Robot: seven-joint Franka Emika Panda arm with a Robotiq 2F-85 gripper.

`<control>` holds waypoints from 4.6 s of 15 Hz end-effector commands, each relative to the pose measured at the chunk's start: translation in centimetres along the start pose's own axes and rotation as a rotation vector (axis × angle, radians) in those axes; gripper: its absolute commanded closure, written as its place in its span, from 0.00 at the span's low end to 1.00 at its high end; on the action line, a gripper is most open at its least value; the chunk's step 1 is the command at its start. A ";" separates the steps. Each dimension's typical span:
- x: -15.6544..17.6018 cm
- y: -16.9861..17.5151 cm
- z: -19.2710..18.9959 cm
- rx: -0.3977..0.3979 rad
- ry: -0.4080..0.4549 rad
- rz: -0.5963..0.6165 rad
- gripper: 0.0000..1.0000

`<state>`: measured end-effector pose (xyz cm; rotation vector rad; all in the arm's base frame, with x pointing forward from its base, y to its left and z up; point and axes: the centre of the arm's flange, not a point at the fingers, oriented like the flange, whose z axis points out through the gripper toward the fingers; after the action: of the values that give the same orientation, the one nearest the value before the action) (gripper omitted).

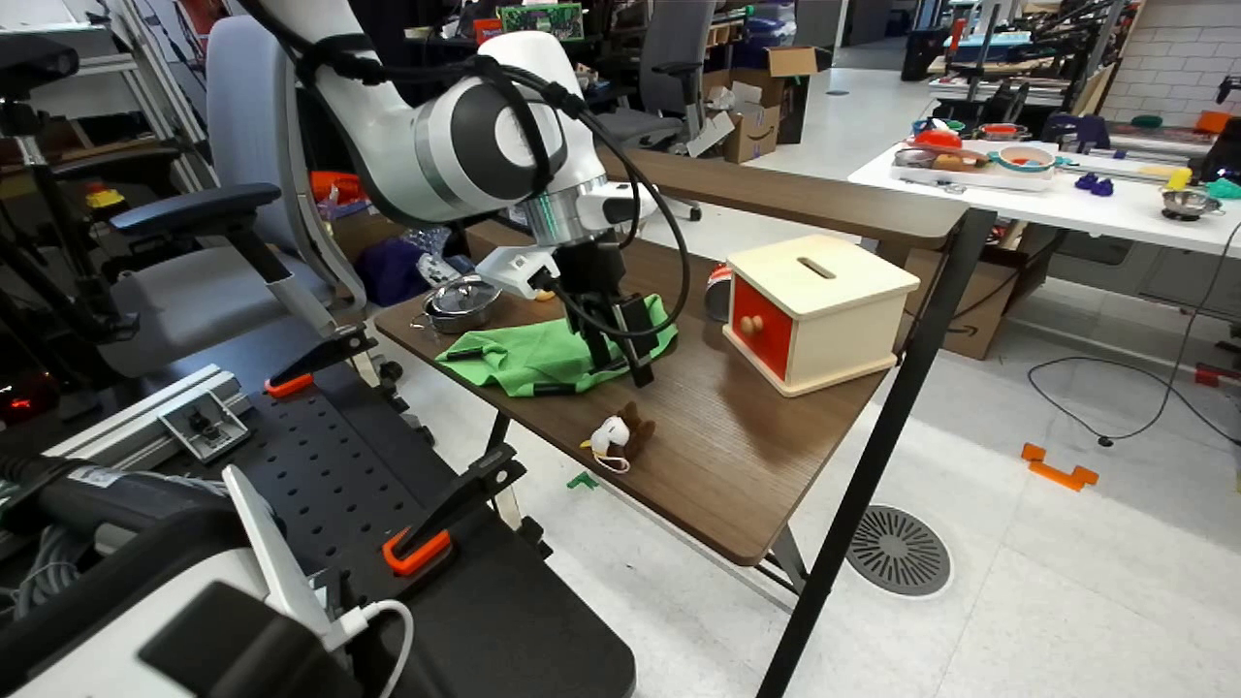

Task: Fold the green cloth

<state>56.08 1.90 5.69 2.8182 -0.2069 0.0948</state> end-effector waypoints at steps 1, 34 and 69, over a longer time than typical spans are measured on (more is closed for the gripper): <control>0.9 -0.4 0.3 -0.011 -0.005 0.003 0.00; 1.0 -1.6 -0.6 -0.010 0.019 0.000 0.99; -8.0 -14.2 -11.1 0.116 0.108 -0.057 0.99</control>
<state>51.86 20.76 12.58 2.9322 -0.1084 0.2581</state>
